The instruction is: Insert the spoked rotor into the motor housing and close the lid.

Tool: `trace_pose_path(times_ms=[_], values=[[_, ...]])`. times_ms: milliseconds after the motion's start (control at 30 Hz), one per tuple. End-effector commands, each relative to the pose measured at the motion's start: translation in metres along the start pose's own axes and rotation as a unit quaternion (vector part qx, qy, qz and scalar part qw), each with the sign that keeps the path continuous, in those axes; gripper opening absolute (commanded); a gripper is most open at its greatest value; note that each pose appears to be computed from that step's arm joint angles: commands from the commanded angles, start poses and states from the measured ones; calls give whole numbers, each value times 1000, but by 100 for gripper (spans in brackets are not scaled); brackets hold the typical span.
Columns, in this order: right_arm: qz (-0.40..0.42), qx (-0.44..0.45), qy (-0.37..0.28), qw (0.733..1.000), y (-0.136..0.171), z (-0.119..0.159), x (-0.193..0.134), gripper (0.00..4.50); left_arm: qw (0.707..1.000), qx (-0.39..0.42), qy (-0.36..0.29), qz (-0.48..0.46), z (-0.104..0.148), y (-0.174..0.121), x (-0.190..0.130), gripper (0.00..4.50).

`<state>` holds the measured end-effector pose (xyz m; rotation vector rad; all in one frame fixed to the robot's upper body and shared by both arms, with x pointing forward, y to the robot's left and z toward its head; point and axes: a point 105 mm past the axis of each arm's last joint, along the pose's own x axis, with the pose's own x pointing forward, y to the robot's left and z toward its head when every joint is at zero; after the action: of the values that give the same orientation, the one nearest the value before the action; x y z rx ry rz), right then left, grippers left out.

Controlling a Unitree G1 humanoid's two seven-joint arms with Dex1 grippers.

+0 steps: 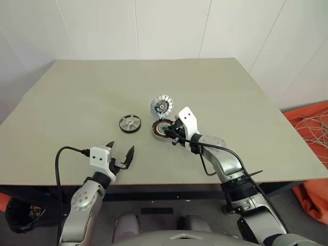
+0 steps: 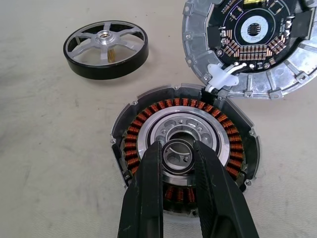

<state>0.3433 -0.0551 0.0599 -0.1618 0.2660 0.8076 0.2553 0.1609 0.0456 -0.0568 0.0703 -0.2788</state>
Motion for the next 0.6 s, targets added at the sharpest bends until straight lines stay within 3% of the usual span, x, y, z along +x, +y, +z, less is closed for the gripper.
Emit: trace_pose_path(times_ms=[33,600], values=[[0,-23,-24,999,-2,18,6,57,999,11,-30,-5,15,-2,2,450],[-4,-32,-21,999,-9,21,24,57,1000,8,-30,-2,15,-1,1,450]])
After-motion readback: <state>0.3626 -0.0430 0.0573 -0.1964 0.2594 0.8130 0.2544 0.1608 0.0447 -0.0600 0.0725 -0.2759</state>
